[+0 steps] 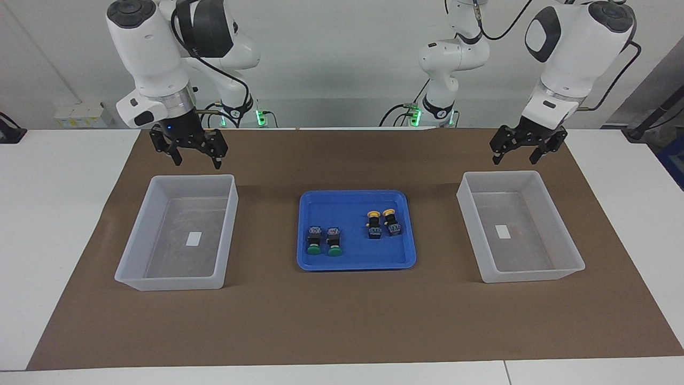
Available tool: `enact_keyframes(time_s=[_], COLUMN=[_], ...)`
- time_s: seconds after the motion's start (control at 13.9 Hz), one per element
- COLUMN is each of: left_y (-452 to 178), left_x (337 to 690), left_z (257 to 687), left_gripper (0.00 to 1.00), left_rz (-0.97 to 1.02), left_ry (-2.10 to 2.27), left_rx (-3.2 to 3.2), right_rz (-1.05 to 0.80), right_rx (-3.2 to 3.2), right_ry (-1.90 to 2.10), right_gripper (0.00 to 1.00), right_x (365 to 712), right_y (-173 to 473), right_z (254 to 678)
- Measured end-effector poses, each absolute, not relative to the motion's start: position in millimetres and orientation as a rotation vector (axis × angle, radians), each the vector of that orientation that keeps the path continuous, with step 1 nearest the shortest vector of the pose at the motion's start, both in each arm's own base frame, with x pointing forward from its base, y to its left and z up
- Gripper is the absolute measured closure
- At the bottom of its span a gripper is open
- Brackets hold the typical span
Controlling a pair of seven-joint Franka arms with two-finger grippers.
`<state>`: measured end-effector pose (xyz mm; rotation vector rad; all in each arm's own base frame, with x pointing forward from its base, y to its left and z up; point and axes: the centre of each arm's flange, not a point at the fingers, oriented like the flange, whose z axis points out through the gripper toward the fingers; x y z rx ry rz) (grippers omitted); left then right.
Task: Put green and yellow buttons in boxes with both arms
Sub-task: 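Move the left gripper from its bin toward the blue tray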
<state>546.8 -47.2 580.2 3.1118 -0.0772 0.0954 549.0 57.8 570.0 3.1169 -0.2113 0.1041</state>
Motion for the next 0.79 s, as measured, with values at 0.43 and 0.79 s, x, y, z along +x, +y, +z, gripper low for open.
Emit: enact_keyframes(time_s=[0.43, 0.79], left_y=[-47.2, -49.6], left_x=[546.1, 546.7], left_z=[580.6, 574.3], left_gripper=[0.00, 0.00], left_rz=[0.093, 0.099], left_ry=[-0.077, -0.083], left_rx=[3.112, 3.111], right_rz=[0.104, 0.116], right_rx=[3.116, 3.115], right_ry=[-0.227, -0.244], right_gripper=[0.00, 0.00], right_x=[549.6, 550.8], right_y=[52.3, 46.4], right_z=[570.0, 572.6])
